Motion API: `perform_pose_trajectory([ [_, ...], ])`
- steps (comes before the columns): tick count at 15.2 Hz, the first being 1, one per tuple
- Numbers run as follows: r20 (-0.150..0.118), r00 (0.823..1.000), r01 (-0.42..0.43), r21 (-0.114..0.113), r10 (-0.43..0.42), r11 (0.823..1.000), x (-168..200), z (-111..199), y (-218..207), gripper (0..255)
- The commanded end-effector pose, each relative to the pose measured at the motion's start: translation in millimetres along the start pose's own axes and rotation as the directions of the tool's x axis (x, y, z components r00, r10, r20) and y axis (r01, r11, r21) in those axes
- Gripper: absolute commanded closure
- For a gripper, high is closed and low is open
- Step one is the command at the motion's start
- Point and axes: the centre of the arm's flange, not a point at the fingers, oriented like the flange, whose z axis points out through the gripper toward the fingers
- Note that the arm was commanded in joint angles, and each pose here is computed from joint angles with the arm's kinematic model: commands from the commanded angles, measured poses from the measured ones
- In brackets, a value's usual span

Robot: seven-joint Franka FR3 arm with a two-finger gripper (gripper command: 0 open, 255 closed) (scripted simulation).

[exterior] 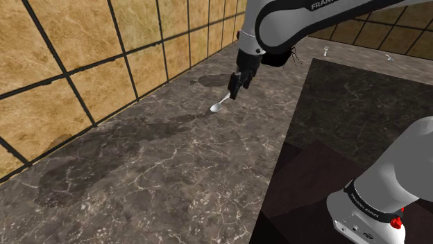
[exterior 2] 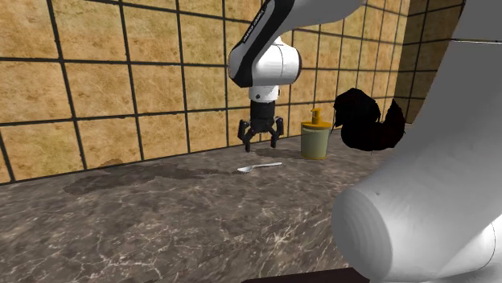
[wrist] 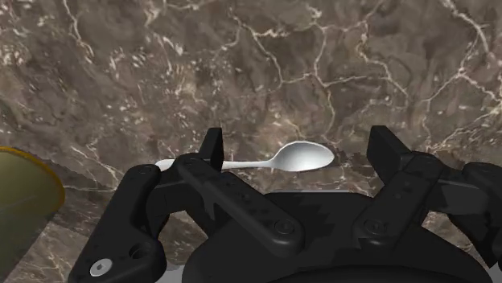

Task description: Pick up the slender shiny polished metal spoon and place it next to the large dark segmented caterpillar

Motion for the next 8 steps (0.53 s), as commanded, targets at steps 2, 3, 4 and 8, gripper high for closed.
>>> perform_pose_trajectory([
  [2,-0.02,0.999,0.03,-0.003,-0.03,1.0,28,25,-8,0],
  [3,-0.026,0.999,0.04,-0.005,-0.04,0.999,38,33,-11,0],
  [4,-0.032,0.998,0.05,-0.006,-0.05,0.999,47,40,-15,0],
  [8,-0.054,0.995,0.087,-0.012,-0.088,0.996,83,68,-29,0],
])
